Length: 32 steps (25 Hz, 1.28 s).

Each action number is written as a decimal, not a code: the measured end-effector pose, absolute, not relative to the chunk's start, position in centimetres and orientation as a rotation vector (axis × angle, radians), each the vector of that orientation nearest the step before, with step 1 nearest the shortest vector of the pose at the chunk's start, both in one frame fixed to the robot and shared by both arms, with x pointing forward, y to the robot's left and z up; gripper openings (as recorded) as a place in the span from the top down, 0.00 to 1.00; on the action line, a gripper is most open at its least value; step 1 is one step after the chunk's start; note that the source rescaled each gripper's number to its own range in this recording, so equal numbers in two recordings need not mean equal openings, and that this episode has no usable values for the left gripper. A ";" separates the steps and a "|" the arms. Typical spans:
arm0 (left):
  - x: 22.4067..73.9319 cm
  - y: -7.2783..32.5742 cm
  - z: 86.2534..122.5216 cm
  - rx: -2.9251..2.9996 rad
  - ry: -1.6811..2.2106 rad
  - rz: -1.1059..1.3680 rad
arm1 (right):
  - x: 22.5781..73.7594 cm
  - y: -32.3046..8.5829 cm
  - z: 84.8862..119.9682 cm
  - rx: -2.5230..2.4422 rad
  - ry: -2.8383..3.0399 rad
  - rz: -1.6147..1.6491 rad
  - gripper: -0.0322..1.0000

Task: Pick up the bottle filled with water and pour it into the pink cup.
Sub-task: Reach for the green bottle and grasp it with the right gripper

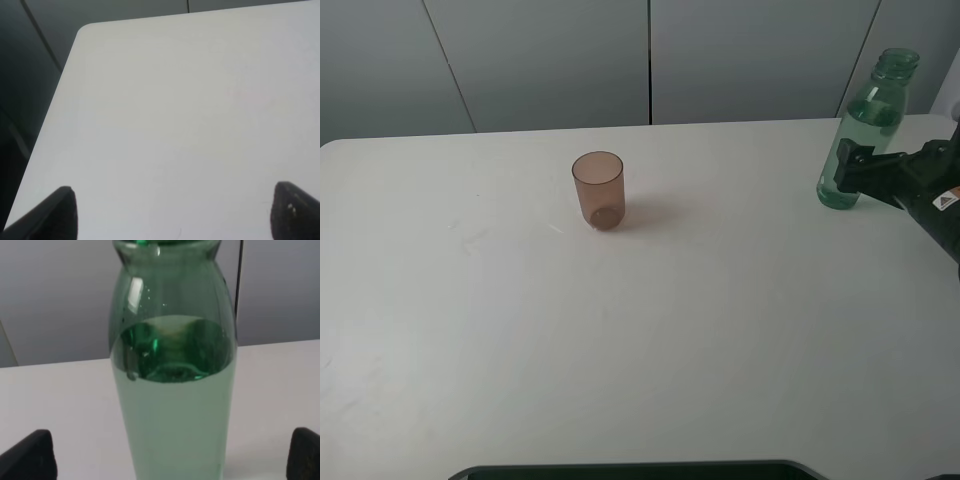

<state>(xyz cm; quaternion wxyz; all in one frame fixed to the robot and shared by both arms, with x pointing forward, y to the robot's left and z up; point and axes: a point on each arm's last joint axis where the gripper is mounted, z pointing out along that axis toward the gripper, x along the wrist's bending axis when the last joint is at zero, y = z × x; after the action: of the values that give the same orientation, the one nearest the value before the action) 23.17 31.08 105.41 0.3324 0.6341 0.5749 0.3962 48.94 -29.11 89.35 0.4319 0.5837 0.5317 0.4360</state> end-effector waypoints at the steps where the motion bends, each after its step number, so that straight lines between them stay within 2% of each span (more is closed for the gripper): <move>1: 23.2 31.1 105.4 1.657 1.502 1.035 | 49.2 -29.1 89.4 1.455 1.325 1.088 0.00; 10: 23.2 31.1 105.4 1.657 1.502 1.035 | 51.7 -28.9 90.0 1.456 1.314 1.105 0.00; 24: 23.2 31.1 105.4 1.657 1.502 1.035 | 55.6 -28.6 86.5 1.497 1.352 1.066 0.00; 32: 23.2 31.1 105.4 1.657 1.502 1.035 | 56.2 -28.7 86.5 1.482 1.328 1.078 0.00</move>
<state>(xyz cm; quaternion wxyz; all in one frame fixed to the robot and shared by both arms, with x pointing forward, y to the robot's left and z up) 23.17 31.08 105.41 0.3324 0.6341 0.5749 0.3962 56.23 -28.66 86.48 0.4251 0.5928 0.5309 0.4312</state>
